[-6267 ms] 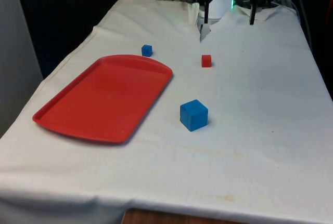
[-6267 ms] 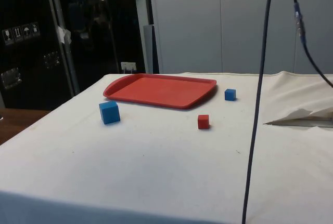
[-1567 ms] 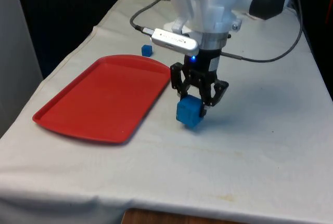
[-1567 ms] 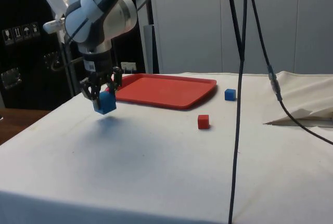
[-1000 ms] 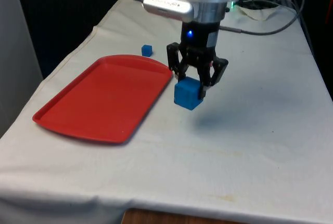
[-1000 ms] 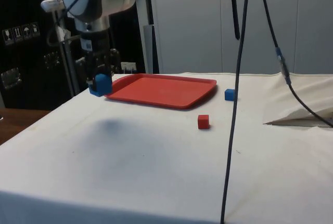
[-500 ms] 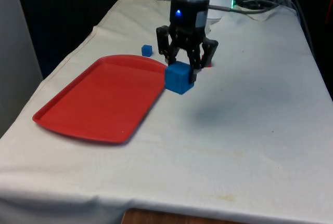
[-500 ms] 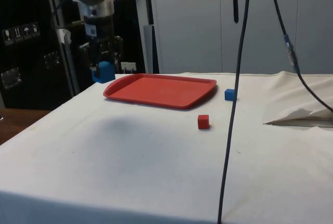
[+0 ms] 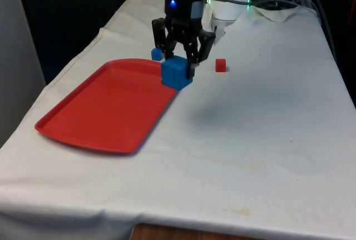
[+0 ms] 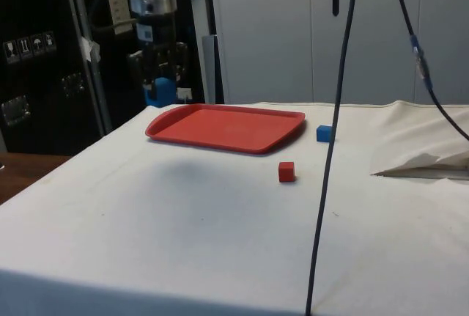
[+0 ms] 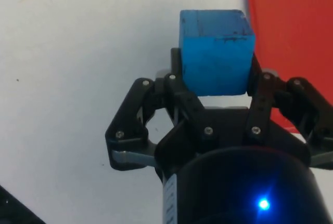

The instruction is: Pick up the largest block and place it onto the tray.

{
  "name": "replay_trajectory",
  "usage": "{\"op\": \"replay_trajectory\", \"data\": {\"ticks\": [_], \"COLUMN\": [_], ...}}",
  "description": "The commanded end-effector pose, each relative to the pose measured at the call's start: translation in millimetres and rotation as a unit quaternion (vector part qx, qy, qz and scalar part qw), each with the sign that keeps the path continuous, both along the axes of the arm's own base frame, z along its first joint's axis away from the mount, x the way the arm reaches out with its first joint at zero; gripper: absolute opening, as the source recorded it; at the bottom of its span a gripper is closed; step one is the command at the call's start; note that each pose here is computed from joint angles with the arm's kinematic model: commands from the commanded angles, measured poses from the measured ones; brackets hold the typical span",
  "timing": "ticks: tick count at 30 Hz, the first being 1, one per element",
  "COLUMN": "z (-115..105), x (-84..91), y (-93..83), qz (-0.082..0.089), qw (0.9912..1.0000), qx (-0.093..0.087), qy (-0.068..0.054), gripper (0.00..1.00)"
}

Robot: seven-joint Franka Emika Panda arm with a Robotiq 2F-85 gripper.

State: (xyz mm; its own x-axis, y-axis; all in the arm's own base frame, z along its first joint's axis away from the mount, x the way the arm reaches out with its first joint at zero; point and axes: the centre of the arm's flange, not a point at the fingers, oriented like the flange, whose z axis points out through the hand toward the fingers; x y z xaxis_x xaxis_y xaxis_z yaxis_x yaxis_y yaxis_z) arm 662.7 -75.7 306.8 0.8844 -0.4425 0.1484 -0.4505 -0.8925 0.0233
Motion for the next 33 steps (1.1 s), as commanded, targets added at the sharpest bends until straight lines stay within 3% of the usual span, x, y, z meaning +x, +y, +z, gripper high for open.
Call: {"op": "replay_trajectory", "data": {"ticks": [1,4,5,12,13,14,21,22,24,33], "z": [1.5,-1.2,-0.3,-4.9,-5.5,-5.5,-11.1,-10.2,-13.2,-17.5], "x": [-1.8,-5.9,-9.1,-21.7,-19.8,-23.3,-32.3,-32.0,-35.0,-41.5], "y": [-0.9,-7.8,-11.8,-37.4,-33.8,-41.9,-69.1,-65.2,-78.5,-98.3], "qz": [0.002,0.002,0.004,0.007,0.005,0.007,0.008,0.007,0.008,0.007], "qw": [0.99998,0.99999,0.99998,0.99995,0.99994,0.99995,0.99987,0.99983,0.99985,0.99974], "qx": [0.004,0.001,0.004,0.002,-0.001,0.002,-0.001,-0.003,-0.002,-0.008], "qy": [-0.005,0.002,-0.002,0.006,0.01,0.006,0.013,0.017,0.015,0.02], "gripper": [0.0,0.0,0.0,0.0,0.0,0.0,0.0,0.0,0.0,0.0]}}
